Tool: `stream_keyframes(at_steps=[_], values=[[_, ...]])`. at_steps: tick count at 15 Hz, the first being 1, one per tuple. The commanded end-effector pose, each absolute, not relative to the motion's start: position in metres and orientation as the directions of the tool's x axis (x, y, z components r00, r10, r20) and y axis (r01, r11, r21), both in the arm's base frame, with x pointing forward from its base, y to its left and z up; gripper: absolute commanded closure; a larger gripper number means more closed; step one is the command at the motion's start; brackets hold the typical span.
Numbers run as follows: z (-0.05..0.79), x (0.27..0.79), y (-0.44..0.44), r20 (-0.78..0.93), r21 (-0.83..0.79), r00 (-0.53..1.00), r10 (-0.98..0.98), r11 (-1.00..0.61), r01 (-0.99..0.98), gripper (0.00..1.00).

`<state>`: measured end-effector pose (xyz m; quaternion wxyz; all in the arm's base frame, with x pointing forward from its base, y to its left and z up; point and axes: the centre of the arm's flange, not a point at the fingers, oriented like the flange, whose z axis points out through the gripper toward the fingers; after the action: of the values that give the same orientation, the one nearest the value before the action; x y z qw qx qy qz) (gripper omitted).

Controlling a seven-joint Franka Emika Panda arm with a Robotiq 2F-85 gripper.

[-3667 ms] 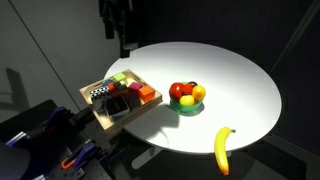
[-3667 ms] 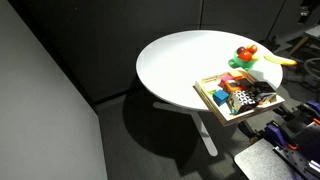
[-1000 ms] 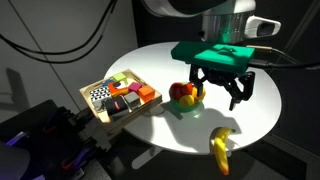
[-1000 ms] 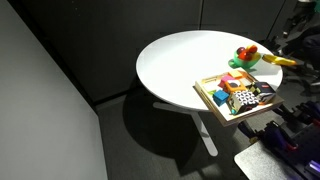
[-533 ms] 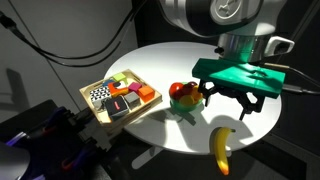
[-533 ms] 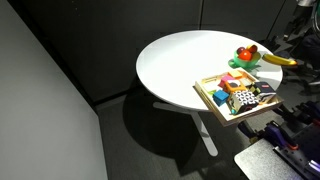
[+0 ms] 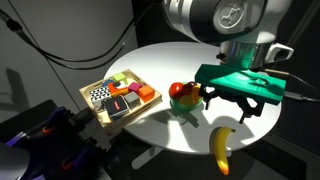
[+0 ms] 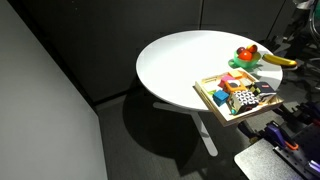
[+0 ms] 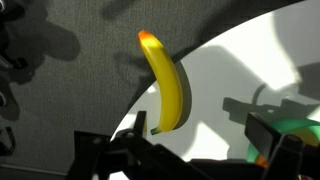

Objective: Put the toy banana on the tray

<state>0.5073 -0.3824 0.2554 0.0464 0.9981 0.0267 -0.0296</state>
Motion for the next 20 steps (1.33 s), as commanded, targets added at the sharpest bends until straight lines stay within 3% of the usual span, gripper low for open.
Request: stream_keyframes(at_steps=[1,20], values=[[0.255,0.507,-0.382,-0.061,0.091,0.997,0.051,-0.994,0.056,0.00],[0.171,0.531,-0.417,-0.142,0.077,0.988,0.055,-0.995,0.067,0.00]])
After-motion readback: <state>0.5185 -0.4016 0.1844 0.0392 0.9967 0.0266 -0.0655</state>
